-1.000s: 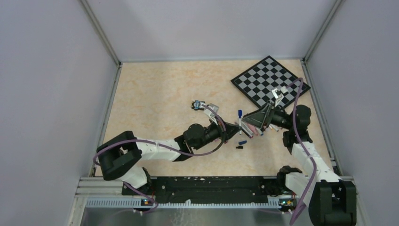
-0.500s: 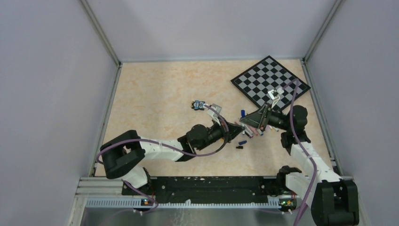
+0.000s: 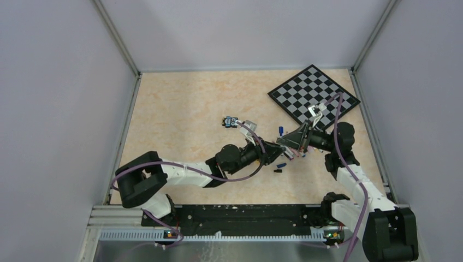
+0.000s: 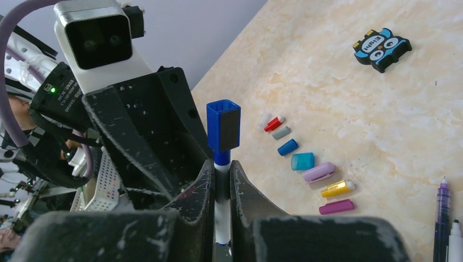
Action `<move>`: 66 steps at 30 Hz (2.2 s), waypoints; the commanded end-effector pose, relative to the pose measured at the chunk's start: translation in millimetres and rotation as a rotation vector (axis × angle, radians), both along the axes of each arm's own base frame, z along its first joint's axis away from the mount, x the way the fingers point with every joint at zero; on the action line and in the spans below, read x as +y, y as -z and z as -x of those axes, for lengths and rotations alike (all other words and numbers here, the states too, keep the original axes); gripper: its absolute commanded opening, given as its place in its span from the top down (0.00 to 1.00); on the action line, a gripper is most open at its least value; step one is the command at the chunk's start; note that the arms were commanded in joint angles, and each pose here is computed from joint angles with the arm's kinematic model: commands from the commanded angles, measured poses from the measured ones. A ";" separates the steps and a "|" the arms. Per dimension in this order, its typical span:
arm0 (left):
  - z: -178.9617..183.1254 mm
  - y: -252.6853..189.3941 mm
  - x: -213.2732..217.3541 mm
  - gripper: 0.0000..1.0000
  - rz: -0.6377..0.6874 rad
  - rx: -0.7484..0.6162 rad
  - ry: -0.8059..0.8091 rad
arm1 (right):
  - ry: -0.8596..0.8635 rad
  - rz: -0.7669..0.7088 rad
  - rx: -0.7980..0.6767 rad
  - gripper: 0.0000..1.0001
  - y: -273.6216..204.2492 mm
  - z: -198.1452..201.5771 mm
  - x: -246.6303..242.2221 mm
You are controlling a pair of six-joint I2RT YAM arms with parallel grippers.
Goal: Open the pen caps
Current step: Open the pen cap from the pen.
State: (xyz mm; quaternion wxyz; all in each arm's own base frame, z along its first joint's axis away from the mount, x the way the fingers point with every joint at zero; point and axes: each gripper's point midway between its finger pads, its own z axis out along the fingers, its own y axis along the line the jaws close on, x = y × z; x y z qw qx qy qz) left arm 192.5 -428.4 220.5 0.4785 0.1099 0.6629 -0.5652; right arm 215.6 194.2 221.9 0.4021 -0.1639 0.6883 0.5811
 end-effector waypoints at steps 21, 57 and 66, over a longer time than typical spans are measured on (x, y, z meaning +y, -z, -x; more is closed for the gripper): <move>0.7 -57.3 31.8 0.09 0.123 -0.034 0.163 | -0.318 0.120 -0.313 1.00 7.0 35.9 3.6; -14.3 -34.4 -5.8 0.65 0.067 0.029 0.086 | -0.271 0.136 -0.260 1.00 13.3 25.3 3.6; -48.2 -71.9 18.8 1.00 0.110 -0.032 -0.087 | -0.300 0.143 -0.251 1.00 19.5 27.7 3.2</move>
